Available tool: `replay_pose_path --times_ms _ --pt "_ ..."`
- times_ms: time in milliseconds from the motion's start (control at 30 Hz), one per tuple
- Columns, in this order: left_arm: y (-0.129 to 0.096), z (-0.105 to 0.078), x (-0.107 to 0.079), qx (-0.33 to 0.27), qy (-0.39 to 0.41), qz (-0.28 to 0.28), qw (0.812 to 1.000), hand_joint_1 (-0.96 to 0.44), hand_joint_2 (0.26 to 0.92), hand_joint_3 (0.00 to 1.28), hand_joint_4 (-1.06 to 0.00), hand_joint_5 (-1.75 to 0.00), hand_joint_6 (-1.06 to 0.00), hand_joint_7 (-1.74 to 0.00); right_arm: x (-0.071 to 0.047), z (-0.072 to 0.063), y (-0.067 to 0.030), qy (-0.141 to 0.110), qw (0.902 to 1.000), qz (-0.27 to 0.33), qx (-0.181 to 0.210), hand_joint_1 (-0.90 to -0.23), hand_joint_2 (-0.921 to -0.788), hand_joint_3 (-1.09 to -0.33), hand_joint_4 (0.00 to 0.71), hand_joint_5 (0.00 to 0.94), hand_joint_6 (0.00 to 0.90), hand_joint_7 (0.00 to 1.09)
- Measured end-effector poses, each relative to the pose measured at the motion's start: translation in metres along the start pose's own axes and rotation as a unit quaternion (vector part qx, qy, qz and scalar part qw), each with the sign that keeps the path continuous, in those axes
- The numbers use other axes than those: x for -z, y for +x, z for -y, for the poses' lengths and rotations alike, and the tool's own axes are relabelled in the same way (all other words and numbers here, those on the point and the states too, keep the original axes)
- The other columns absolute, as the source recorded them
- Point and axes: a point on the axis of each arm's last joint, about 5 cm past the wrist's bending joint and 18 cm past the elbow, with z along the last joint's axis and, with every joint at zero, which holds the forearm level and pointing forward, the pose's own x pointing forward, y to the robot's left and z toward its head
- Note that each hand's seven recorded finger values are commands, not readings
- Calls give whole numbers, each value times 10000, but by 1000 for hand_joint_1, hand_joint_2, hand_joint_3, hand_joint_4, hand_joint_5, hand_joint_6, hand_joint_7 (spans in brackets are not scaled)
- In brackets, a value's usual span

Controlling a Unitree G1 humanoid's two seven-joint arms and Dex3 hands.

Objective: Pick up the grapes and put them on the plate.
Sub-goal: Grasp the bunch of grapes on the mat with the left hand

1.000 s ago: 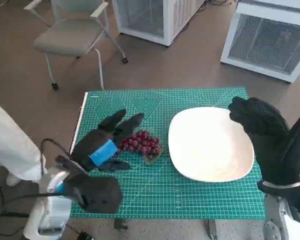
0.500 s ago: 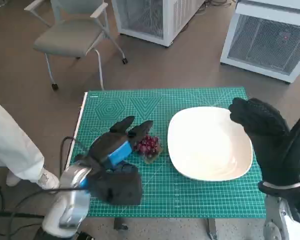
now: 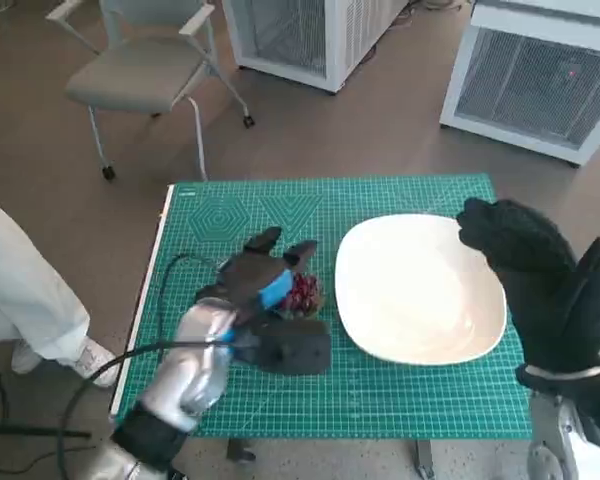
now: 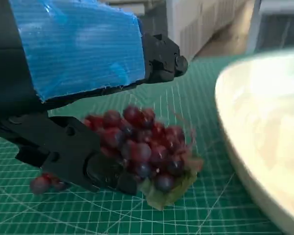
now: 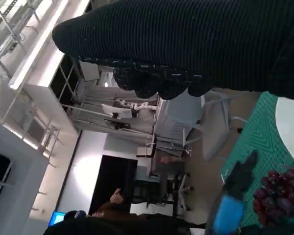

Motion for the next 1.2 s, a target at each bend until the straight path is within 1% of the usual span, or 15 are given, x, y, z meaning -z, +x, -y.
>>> replay_pose_path --times_ms 133,333,500,733,800,867,900,933,967,1000,1033,1067,1100,1167,1200 --pt "115 4 -27 207 94 -218 9995 -81 748 8 -44 -1 -232 -4 0 0 0 1 10000 -5 -1 -332 -921 -606 454 843 241 996" --pt "221 5 -35 387 109 -446 9982 -112 751 7 -42 0 -231 -2 0 4 -3 -2 10000 -12 8 -331 -921 -607 452 845 239 997" --pt "271 41 -28 533 -32 -520 9972 -100 753 6 -49 -3 -234 -3 2 5 -8 -2 10000 -19 12 -330 -921 -608 451 847 237 997" --pt "304 139 7 749 -149 -564 9955 -57 756 5 -76 -9 -260 -11 7 8 -19 -2 10000 -38 26 -327 -921 -609 450 849 238 998" --pt "311 148 21 759 -136 -571 9954 -29 759 6 -88 -11 -276 -16 7 9 -22 -3 10000 -42 31 -327 -921 -609 449 849 239 999" --pt "318 146 32 746 -119 -581 9955 23 776 14 -119 -16 -307 -23 7 10 -23 -4 10000 -44 34 -327 -921 -609 449 850 240 999" --pt "320 146 38 738 -117 -590 9955 49 789 21 -150 -20 -327 -25 7 10 -24 -4 10000 -44 34 -327 -921 -609 449 850 240 998" --pt "323 146 43 729 -119 -601 9955 77 808 30 -205 -28 -353 -26 7 10 -24 -4 10000 -44 34 -327 -921 -609 449 850 240 998" --pt "325 146 48 718 -123 -611 9955 106 825 42 -265 -99 -377 -26 7 10 -24 -4 10000 -44 35 -327 -921 -609 449 850 241 998" --pt "327 146 53 704 -128 -620 9955 146 845 66 -334 -269 -405 -27 7 10 -25 -4 10000 -44 35 -327 -921 -609 449 851 241 998" --pt "329 147 57 687 -131 -626 9956 189 856 111 -384 -481 -436 -30 7 11 -25 -4 10000 -44 35 -327 -921 -609 449 851 241 998" --pt "330 148 60 665 -132 -626 9957 237 846 204 -407 -761 -471 -38 7 11 -25 -4 10000 -44 36 -327 -921 -609 448 851 241 998" --pt "331 150 63 636 -129 -618 9960 279 821 329 -411 -1030 -513 -50 7 11 -25 -5 10000 -44 37 -327 -921 -609 448 851 241 998" --pt "331 155 64 565 -103 -578 9967 329 752 575 -384 -1387 -588 -78 7 12 -26 -6 10000 -43 40 -327 -921 -610 448 851 241 998" --pt "331 157 63 525 -84 -549 9971 344 729 658 -371 -1502 -618 -90 6 12 -26 -6 10000 -43 41 -327 -921 -610 448 851 241 997"
